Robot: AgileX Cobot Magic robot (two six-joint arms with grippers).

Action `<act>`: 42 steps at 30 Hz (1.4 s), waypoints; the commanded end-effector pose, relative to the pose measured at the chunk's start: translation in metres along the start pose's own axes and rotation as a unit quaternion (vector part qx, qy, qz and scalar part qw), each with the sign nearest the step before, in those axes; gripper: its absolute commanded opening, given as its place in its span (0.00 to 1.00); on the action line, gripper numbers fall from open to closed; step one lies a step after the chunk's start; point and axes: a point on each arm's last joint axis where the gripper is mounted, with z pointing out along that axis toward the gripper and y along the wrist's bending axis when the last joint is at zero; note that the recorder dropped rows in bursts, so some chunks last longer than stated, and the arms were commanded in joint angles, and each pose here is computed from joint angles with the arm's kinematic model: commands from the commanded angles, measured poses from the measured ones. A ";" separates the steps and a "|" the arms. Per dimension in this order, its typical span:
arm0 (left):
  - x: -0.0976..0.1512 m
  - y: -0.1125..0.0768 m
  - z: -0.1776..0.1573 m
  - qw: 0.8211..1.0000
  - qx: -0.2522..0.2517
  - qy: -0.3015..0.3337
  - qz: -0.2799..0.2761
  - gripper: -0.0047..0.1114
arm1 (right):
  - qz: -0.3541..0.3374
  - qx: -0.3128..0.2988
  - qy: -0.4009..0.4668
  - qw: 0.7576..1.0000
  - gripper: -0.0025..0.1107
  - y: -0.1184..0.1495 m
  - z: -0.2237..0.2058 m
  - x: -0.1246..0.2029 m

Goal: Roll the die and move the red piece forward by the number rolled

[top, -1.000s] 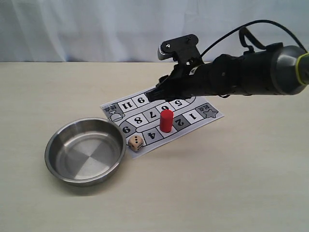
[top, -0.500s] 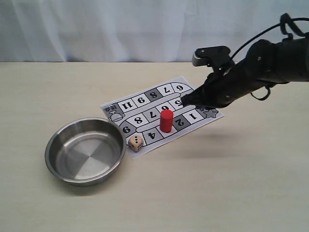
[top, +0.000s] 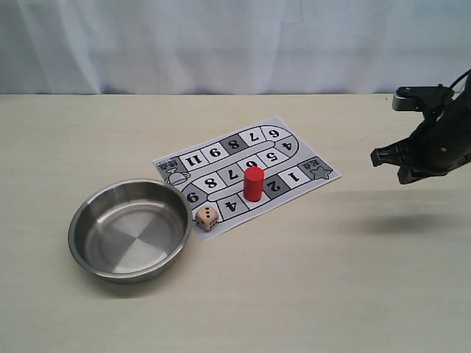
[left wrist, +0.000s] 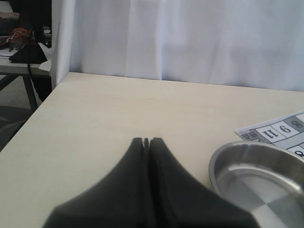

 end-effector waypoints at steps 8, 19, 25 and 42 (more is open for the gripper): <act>-0.003 0.000 -0.001 1.000 0.000 -0.009 0.002 0.04 | -0.021 0.023 0.013 0.999 0.06 -0.005 -0.013 0.003; -0.003 0.000 -0.001 1.000 0.001 -0.009 0.001 0.04 | -0.021 0.031 -0.045 0.998 0.06 -0.001 -0.120 0.020; -0.003 0.000 -0.001 1.000 0.001 -0.009 0.001 0.04 | -0.018 0.032 -0.166 0.985 0.06 0.004 -0.192 0.051; -0.003 0.000 -0.001 1.000 0.001 -0.009 0.001 0.04 | -0.017 0.012 -0.484 0.875 0.06 0.028 -0.355 0.232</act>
